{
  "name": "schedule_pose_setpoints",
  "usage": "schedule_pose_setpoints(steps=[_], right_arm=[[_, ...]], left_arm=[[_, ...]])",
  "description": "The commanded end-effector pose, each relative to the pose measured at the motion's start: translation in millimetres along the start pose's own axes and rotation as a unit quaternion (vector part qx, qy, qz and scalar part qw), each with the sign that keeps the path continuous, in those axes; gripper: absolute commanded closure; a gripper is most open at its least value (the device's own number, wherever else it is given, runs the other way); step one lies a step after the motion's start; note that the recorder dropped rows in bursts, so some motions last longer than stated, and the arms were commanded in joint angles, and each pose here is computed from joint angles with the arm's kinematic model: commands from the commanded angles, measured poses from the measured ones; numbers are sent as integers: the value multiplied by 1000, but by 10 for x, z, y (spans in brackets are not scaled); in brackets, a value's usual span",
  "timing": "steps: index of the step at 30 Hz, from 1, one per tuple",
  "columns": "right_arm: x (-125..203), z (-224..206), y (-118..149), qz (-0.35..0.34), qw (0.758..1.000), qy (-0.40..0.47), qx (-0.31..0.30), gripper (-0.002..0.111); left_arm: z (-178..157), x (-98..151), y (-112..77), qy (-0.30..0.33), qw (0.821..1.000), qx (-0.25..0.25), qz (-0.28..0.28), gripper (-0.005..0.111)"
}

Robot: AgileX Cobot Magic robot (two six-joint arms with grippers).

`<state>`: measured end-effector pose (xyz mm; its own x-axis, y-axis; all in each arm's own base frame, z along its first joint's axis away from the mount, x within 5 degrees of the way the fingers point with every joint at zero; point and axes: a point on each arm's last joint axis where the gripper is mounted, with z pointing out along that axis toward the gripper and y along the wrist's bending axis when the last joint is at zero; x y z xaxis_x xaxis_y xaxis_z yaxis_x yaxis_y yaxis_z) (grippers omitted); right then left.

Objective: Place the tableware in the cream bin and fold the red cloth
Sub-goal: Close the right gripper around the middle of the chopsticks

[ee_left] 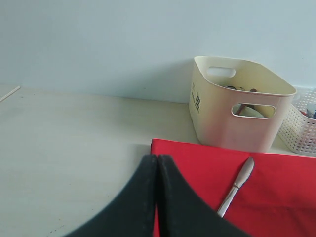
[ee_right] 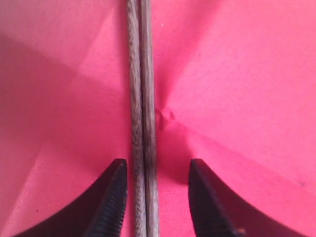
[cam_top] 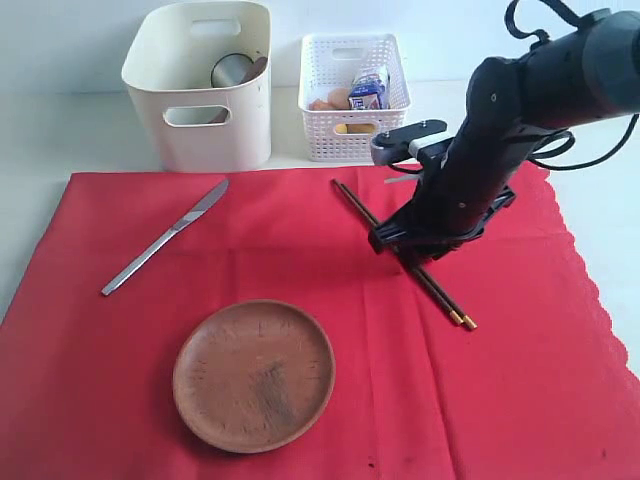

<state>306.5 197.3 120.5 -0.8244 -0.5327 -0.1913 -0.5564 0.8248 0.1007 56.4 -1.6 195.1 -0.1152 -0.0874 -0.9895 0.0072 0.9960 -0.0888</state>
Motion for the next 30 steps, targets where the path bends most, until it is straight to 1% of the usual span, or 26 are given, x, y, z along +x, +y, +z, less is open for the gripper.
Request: schedule_pose_setpoints(steps=[1, 5, 9, 17, 21, 30], right_arm=[[17, 94, 8, -14, 1000, 6, -6, 68], [19, 129, 33, -23, 999, 7, -22, 68], [21, 137, 33, -24, 999, 8, -23, 68], [27, 137, 22, -34, 999, 11, -16, 78], [30, 138, 19, -37, 999, 13, -15, 81], [32, 138, 13, -41, 999, 14, -12, 81]], left_arm=[[-5, -3, -1, -3, 1000, 1, -4, 104], [-5, -3, -1, -3, 1000, 1, -4, 104], [-5, -3, -1, -3, 1000, 1, -4, 104], [-5, -3, -1, -3, 1000, 1, -4, 104], [-5, -3, -1, -3, 1000, 1, -4, 104], [-5, -3, -1, -3, 1000, 1, -4, 104]])
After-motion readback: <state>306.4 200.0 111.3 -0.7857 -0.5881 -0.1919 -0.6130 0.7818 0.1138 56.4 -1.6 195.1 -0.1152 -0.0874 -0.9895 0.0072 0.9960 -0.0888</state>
